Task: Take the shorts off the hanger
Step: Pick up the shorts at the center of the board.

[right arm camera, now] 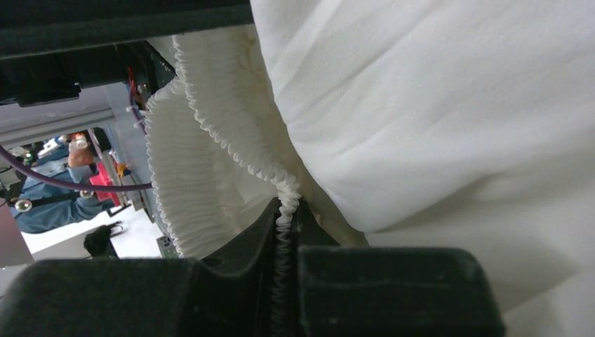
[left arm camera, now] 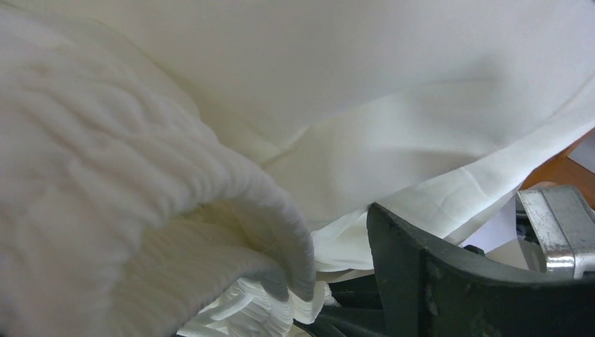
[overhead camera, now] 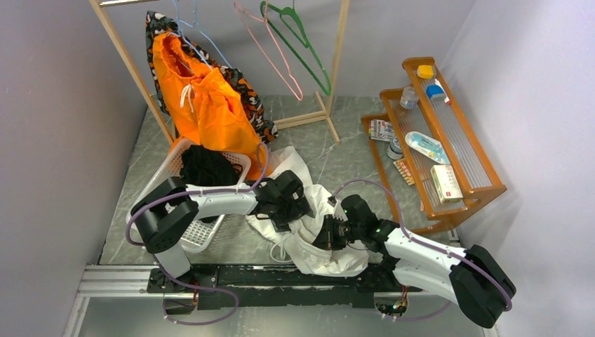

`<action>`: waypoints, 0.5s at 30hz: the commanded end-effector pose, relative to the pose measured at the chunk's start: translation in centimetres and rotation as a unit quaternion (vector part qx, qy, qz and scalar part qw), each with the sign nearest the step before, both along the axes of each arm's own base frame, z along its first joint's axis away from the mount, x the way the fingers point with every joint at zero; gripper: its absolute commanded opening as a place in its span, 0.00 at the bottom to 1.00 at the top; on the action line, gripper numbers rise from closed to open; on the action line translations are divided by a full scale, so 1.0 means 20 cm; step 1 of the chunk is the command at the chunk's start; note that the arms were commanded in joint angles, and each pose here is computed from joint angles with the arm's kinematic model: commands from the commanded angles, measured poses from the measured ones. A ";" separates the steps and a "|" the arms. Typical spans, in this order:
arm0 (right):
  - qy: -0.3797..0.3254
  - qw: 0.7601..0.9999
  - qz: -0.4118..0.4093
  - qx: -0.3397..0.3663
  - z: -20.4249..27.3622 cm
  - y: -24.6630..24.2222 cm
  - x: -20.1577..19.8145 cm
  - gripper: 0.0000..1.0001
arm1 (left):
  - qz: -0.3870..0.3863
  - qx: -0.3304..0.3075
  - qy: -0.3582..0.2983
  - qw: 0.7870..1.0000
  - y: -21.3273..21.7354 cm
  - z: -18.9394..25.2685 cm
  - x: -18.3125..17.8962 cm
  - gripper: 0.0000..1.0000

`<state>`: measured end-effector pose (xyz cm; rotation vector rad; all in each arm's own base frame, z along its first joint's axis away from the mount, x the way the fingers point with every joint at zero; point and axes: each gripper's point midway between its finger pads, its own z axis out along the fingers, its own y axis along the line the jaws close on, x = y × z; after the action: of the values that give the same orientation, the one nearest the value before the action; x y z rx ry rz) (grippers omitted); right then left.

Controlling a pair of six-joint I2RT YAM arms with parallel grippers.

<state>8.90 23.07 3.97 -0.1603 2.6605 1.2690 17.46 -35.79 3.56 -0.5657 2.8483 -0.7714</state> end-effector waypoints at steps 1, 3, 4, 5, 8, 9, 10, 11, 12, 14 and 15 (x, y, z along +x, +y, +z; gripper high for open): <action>-0.011 1.000 0.009 -0.004 -0.02 -0.01 -0.01 0.02 | 0.002 -0.031 -0.035 0.999 -0.04 0.08 0.03 0.90; -0.011 1.000 0.010 -0.007 -0.03 -0.01 -0.01 0.02 | 0.007 -0.044 -0.036 0.998 -0.04 0.09 0.02 0.89; -0.011 1.000 0.009 -0.009 -0.03 -0.02 -0.01 0.02 | 0.010 -0.048 -0.040 0.998 -0.04 0.10 0.02 0.89; -0.012 1.000 0.007 -0.010 -0.03 -0.02 -0.01 0.02 | 0.015 -0.050 -0.044 0.998 -0.04 0.11 0.02 0.89; -0.014 1.000 0.004 -0.011 -0.03 -0.02 -0.01 0.02 | 0.026 -0.073 -0.069 0.995 -0.05 0.19 0.05 0.90; -0.015 1.000 0.002 -0.010 -0.03 -0.02 0.00 0.02 | 0.025 -0.079 -0.072 0.994 -0.07 0.20 0.05 0.90; -0.017 1.000 0.002 -0.007 -0.03 -0.02 0.00 0.02 | 0.024 -0.083 -0.073 0.994 -0.08 0.21 0.06 0.90; -0.017 1.000 0.001 -0.007 -0.03 -0.02 0.00 0.02 | 0.017 -0.088 -0.077 0.993 -0.10 0.22 0.06 0.90; -0.017 1.000 0.001 -0.008 -0.03 -0.02 0.00 0.02 | 0.008 -0.090 -0.081 0.993 -0.12 0.22 0.06 0.90; -0.016 1.000 0.000 -0.011 -0.03 -0.02 0.00 0.02 | -0.008 -0.088 -0.077 0.993 -0.16 0.20 0.06 0.91; -0.015 1.000 0.001 -0.012 -0.03 -0.03 0.00 0.02 | -0.011 -0.084 -0.068 0.994 -0.18 0.17 0.05 0.91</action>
<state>9.04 22.81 3.65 -0.1713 2.6501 1.2422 17.66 -36.78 6.09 -0.5420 2.7218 -0.9383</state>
